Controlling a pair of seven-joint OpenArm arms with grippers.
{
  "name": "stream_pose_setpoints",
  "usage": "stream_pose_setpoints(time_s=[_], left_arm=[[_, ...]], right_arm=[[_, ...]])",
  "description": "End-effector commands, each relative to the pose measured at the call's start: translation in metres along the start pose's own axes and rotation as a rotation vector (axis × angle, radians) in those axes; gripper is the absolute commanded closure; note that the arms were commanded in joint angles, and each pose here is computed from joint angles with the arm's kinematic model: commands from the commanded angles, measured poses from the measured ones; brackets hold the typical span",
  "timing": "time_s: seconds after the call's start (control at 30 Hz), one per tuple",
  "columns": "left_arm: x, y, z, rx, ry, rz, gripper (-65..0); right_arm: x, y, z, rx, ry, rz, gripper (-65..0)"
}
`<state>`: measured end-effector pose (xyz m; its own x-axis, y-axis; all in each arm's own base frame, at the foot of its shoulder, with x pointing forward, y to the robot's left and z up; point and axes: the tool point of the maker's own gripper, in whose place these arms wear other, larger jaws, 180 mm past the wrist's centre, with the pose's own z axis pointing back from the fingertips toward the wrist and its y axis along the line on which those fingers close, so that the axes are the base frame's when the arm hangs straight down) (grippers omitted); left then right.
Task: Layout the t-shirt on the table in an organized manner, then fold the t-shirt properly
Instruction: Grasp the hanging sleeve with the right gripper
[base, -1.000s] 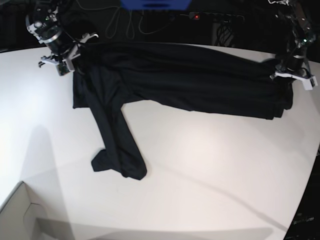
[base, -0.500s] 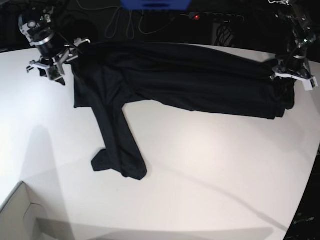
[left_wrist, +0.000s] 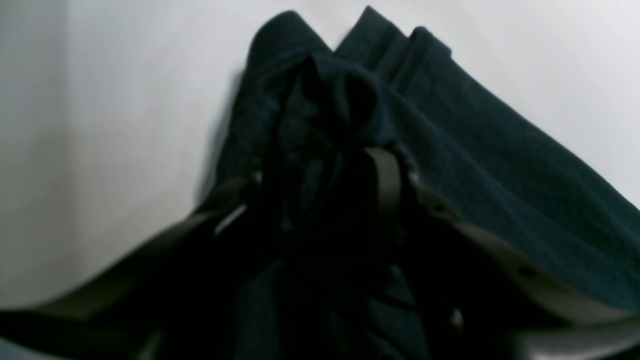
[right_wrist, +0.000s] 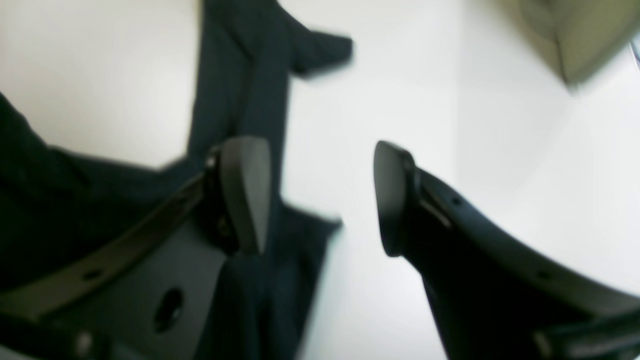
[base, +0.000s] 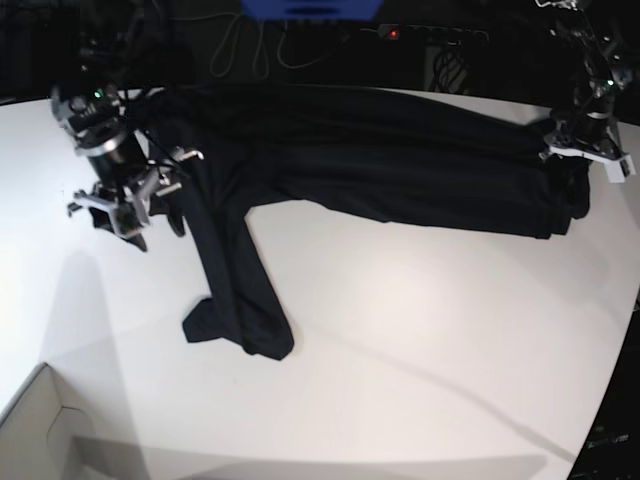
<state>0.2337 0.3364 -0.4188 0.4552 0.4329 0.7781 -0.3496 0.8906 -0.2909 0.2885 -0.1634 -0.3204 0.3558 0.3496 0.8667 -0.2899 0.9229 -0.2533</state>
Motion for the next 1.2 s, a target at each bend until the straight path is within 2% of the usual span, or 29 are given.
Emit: stream_pose_setpoints(time_s=[0.0, 0.13, 0.33, 0.43, 0.7, 0.9, 1.0, 1.17], left_arm=[[0.016, -0.003, -0.001, -0.009, -0.04, -0.014, -24.7], [0.021, -0.006, -0.005, -0.015, -0.05, -0.009, -24.7], [0.022, -0.008, -0.005, -0.019, -0.052, -0.012, -24.7], [0.022, -0.008, -0.005, -0.019, -0.052, -0.012, -24.7], [0.021, -0.007, -0.005, -0.018, -0.05, -0.01, -24.7], [0.024, -0.009, -0.008, -0.02, -0.056, -0.011, -24.7], [0.025, -0.01, -0.009, -0.021, -0.059, -0.011, -24.7], [0.026, -0.01, -0.01, -0.021, -0.06, -0.011, -24.7]], right_arm=[[0.018, -0.003, -0.01, -0.009, -0.04, 0.017, -33.2], [0.035, 0.011, -0.057, 0.041, -0.028, 0.04, -33.3], [0.039, 0.028, -0.113, 0.135, 0.009, 0.027, -33.3], [0.033, 0.026, -0.133, 0.123, 0.043, -0.016, -33.3], [0.014, 0.018, -0.164, 0.063, 0.123, -0.112, -33.1], [0.007, 0.028, -0.173, 0.075, 0.083, -0.149, -31.9], [0.0, 0.028, -0.174, 0.078, 0.09, -0.149, -25.3], [0.001, 0.025, -0.173, 0.072, 0.086, -0.149, -6.6]])
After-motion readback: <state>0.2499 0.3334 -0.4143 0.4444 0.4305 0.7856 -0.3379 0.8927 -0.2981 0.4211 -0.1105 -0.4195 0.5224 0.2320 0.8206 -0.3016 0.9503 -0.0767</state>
